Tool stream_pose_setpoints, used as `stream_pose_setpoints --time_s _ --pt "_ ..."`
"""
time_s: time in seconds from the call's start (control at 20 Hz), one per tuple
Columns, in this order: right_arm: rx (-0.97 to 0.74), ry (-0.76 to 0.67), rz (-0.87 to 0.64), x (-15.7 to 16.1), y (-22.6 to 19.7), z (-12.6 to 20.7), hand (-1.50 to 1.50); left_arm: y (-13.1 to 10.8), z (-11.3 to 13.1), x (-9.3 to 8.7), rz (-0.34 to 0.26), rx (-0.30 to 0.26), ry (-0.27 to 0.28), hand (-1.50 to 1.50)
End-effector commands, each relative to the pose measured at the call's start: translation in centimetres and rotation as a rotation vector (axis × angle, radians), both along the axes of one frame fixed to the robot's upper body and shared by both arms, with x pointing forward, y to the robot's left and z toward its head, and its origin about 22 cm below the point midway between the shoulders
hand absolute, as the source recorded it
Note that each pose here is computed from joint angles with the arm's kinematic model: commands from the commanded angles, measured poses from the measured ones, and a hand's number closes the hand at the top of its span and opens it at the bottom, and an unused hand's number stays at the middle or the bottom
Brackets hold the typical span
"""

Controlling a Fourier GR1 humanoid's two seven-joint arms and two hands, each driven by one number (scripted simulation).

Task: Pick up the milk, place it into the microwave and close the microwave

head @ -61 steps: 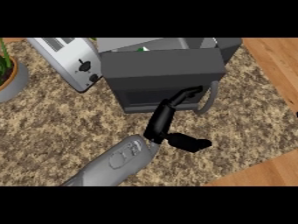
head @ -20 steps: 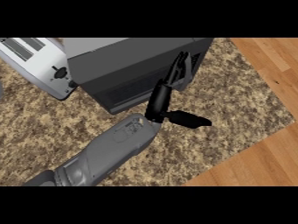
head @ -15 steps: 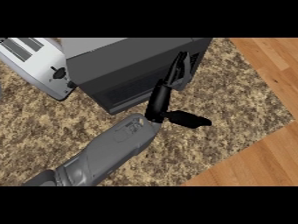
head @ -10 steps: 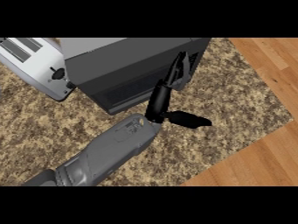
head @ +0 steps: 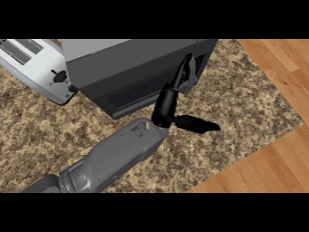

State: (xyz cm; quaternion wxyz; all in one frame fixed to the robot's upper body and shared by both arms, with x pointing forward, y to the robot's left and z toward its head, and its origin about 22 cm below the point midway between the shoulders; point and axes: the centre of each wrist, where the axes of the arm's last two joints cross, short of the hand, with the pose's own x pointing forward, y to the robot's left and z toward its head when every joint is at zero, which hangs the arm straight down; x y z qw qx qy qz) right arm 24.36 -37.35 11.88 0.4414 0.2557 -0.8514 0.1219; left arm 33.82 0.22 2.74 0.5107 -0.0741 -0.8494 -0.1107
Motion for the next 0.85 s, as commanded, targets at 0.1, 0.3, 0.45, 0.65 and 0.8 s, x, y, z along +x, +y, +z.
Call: stream_pose_setpoints --time_s 0.1,0.3,0.45,0.65,0.8 --pt "-0.007 -0.017 0.019 0.3 0.0 0.9 -1.5 0.2 0.4 1.3 0.005 0.012 0.108 1.5" --pt "-0.002 0.011 0.012 0.1 -0.2 0.5 -1.5 2.9 -0.2 3.4 0.138 0.2 0.022 -1.5" --pt "-0.008 0.017 0.012 -0.1 -0.3 0.7 -1.5 5.2 -0.2 4.7 0.246 0.281 -0.012 -1.5" --pt "0.0 0.0 -0.007 -0.2 -0.7 1.0 -1.5 5.4 0.3 5.3 0.282 0.298 0.009 -1.5" --pt "-0.002 0.017 -0.021 -0.5 -0.9 0.9 -1.5 4.8 -0.2 4.9 0.293 0.315 0.032 -1.5"
